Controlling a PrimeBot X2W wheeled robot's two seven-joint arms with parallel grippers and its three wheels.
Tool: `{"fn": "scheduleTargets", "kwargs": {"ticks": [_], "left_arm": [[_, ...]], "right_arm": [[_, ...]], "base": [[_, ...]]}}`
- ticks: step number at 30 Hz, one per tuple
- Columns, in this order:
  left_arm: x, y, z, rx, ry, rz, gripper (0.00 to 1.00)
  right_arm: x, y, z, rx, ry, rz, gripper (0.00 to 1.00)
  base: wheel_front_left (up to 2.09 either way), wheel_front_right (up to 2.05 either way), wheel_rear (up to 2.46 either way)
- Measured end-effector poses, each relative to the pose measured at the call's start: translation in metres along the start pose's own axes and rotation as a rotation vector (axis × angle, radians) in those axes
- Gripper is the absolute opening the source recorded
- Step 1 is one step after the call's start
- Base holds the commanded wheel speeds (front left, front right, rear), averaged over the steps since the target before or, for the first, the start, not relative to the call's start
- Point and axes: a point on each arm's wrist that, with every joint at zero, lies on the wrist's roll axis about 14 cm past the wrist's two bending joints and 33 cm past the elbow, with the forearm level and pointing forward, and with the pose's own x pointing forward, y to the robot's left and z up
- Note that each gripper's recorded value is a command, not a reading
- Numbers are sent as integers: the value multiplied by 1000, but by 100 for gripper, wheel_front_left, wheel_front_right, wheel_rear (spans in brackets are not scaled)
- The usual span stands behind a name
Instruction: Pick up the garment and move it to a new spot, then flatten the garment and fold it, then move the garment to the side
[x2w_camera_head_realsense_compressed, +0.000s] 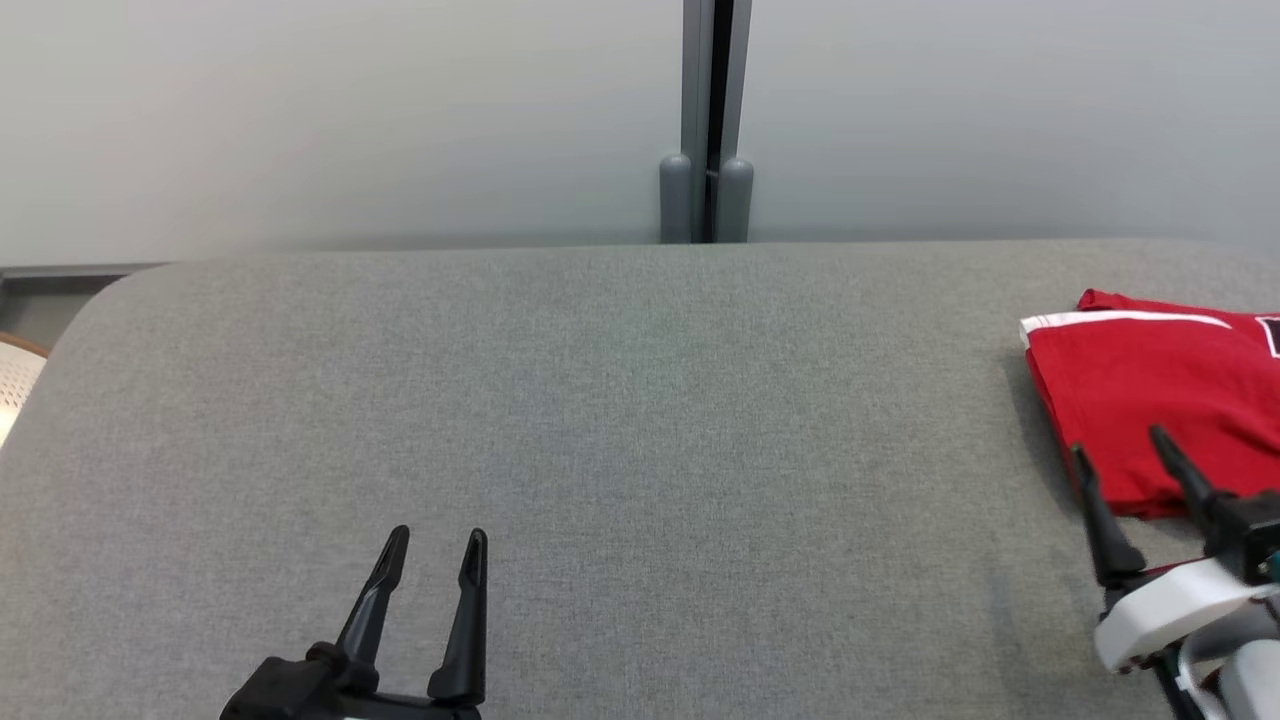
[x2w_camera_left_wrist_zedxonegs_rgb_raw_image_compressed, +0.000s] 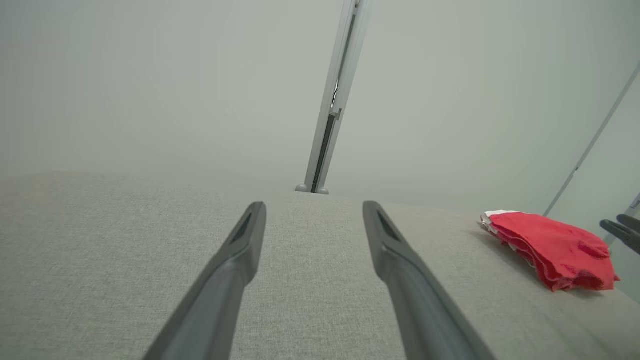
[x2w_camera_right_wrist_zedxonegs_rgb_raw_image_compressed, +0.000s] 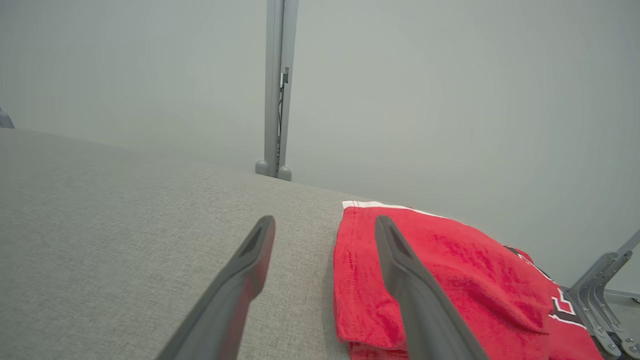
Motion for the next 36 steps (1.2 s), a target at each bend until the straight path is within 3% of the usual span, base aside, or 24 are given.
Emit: {"fn": "scheduleTargets", "kwargs": {"ticks": [8,16,26,35,36], "left_arm": [[-21,21,27,112,-85,99,100],[-37,19,55,286,-174,101,100],[-55,24,35,286,-111,102,100],[-57,27,25,257,-76,90,100],[-58,28,23,254,-69,93,0]], "right_arm": [[-25,71,56,147,-240,31,100],[-67,84,56,190,-274,-12,100],[-86,90,31,211,-207,-26,100],[-84,89,34,231,-217,-28,100],[-84,90,33,233,-215,-27,0]], "base": [[0,0,0],[0,0,0],[0,0,0],[0,0,0],[0,0,0]]}}
